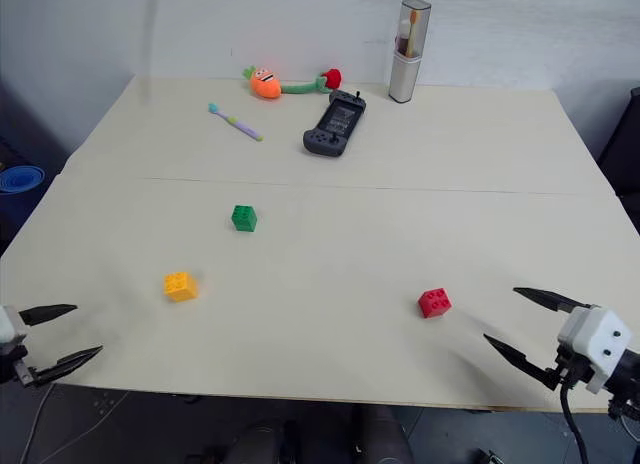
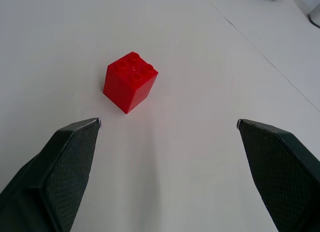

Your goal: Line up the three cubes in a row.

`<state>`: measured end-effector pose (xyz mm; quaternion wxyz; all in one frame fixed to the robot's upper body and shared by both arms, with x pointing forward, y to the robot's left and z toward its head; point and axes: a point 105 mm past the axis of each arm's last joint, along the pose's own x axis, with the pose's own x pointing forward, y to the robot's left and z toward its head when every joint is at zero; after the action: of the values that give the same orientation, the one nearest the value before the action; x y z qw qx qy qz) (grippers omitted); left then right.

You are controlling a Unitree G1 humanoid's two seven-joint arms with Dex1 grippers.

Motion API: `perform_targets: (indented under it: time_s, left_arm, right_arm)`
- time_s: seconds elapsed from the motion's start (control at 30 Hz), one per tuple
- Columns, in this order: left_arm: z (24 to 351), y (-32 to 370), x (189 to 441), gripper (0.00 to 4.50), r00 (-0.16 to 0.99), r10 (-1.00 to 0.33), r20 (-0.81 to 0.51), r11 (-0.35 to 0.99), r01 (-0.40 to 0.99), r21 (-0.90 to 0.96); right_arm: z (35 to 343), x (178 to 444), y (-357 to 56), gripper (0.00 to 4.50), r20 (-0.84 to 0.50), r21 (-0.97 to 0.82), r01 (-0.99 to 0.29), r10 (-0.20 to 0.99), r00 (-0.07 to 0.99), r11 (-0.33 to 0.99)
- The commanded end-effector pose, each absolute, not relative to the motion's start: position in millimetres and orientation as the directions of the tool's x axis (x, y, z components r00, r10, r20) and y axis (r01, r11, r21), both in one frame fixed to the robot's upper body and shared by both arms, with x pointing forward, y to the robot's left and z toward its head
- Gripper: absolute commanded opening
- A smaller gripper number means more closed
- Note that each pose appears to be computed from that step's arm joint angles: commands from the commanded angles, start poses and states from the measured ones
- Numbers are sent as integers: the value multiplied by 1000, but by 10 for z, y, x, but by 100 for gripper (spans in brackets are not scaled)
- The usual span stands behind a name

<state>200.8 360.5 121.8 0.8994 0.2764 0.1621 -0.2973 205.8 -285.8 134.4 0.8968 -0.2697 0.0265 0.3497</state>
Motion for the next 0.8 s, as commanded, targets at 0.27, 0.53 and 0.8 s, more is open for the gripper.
perform_targets:
  time_s: [0.27,0.53,0.8]
  left_arm:
    - [1787,2501,2456,436,577,-768,-276,476,804,356]
    - [1672,1814,2331,436,382,-891,-246,321,912,255]
    - [1536,1650,2372,436,344,-917,-202,299,928,220]
  right_arm:
    - [1404,1802,-2936,450,-98,-416,-425,425,900,804]
    - [1144,1432,-2767,450,-129,-319,-347,322,938,882]
    - [1267,2064,-2211,450,-77,-243,-378,371,926,893]
